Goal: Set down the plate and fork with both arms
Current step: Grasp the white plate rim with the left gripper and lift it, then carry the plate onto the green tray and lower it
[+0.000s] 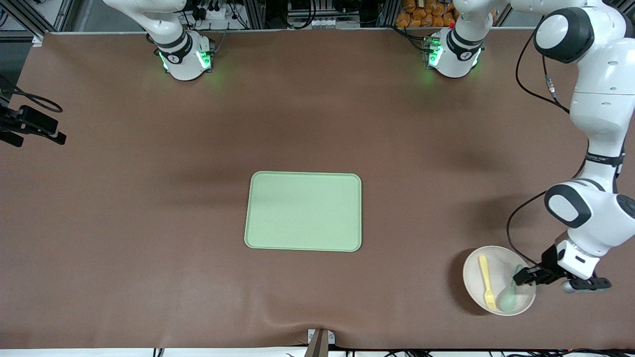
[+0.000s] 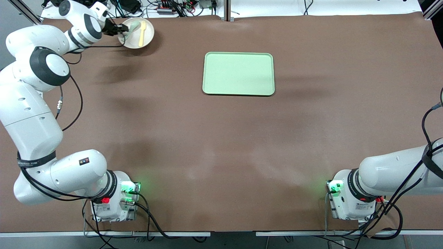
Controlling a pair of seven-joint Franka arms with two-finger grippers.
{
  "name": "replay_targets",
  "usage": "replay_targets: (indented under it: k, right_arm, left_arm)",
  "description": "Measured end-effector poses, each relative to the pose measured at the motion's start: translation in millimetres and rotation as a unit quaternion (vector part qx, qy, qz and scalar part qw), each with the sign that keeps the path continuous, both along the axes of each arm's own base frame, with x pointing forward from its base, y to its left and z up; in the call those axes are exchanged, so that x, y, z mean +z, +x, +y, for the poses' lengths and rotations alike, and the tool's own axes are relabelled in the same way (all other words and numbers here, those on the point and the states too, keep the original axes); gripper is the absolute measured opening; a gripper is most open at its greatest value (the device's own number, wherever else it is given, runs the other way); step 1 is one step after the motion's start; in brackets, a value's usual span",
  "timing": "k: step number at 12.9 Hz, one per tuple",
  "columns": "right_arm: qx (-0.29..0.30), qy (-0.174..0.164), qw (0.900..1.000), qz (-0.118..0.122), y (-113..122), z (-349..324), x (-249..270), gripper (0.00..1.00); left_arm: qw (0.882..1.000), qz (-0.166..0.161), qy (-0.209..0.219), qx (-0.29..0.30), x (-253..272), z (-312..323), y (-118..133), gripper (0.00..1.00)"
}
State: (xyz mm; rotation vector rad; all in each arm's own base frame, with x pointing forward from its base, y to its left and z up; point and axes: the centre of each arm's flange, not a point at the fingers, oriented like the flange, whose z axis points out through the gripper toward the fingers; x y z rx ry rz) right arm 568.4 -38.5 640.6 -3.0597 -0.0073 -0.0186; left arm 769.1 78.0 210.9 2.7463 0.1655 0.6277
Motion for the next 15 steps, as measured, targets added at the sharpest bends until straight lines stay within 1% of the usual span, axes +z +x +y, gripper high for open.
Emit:
replay_targets:
  k: [3, 4, 6, 8, 9, 12, 15]
  right_arm:
    - [0.0, 0.0, 1.0, 0.0, 0, 0, 0, 1.0]
    - [0.0, 0.0, 1.0, 0.001, 0, 0, 0, 1.0]
    - [0.0, 0.0, 1.0, 0.001, 0, 0, 0, 1.0]
    - [0.0, 0.0, 1.0, 0.002, 0, 0, 0, 1.0]
    - [0.0, 0.0, 1.0, 0.002, 0, -1, 0, 1.0]
    - [-0.001, 0.0, 1.0, 0.002, -1, -1, 0, 1.0]
    - [-0.001, 0.0, 1.0, 0.002, -1, -1, 0, 1.0]
  left_arm:
    - [0.998, 0.032, -0.058, 0.011, -3, -67, -4, 0.0]
    - [0.997, 0.042, -0.069, 0.006, -4, -91, -9, 0.0]
    - [0.995, 0.058, -0.077, -0.002, 5, -139, -19, 0.0]
    - [0.995, 0.069, -0.074, -0.004, 20, -182, -29, 0.0]
    - [0.995, 0.074, -0.066, -0.003, 25, -198, -33, 0.0]
    - [0.995, 0.091, -0.039, 0.005, 21, -241, -48, 0.0]
    - [0.994, 0.107, -0.037, 0.003, 17, -302, -68, 0.0]
